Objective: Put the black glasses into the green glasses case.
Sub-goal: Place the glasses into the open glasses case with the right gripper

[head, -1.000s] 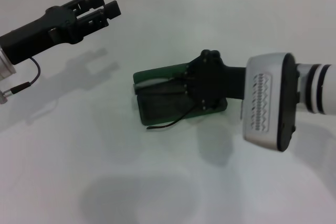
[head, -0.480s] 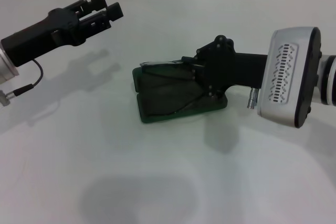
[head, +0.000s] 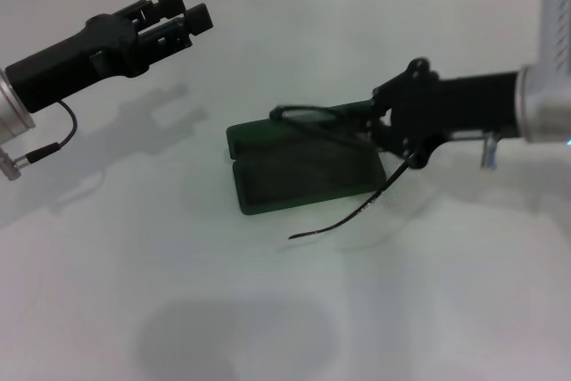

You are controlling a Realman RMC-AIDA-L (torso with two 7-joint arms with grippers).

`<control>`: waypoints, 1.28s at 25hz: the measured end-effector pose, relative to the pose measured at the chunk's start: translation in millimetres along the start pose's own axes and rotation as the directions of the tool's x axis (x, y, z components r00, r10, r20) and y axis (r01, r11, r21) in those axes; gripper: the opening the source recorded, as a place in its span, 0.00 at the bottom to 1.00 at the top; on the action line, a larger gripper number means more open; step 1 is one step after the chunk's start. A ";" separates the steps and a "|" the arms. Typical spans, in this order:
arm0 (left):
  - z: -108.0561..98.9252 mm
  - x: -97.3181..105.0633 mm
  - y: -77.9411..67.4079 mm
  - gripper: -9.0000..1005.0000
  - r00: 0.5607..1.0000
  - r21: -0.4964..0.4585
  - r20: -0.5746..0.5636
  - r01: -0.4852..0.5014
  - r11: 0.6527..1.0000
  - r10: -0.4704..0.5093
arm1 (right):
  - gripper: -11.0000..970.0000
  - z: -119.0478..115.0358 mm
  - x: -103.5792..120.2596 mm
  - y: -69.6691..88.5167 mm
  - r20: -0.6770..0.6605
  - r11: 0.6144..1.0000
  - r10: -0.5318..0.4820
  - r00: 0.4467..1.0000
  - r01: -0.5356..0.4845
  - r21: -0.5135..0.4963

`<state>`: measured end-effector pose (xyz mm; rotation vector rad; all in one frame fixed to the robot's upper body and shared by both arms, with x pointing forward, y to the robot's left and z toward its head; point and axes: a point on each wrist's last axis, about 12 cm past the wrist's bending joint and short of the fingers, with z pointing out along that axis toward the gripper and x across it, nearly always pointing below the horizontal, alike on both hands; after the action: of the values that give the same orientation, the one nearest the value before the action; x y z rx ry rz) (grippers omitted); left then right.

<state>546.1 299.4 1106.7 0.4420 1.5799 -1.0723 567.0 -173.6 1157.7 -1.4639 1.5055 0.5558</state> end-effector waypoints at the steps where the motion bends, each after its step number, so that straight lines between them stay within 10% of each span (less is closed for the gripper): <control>1: 0.1 0.3 -0.1 0.71 1.000 0.000 0.001 0.001 1.000 -0.001 | 0.09 -3.3 -2.6 -3.3 0.006 1.000 0.011 1.000 -0.011 -0.008; 15: 6.2 2.7 -2.8 0.71 1.000 0.014 -0.003 0.004 1.000 -0.004 | 0.10 -9.4 -44.0 -72.2 -0.192 0.903 0.299 0.935 -0.342 -0.260; 32: 4.3 6.9 -3.6 0.71 0.995 0.049 -0.097 -0.007 0.999 0.012 | 0.11 -21.7 -1.7 -54.2 0.043 0.902 0.394 0.918 -0.378 -0.208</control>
<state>543.7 292.2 1102.0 0.5415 1.6379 -1.0983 611.3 -201.0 1184.3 -1.2681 1.7238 1.0184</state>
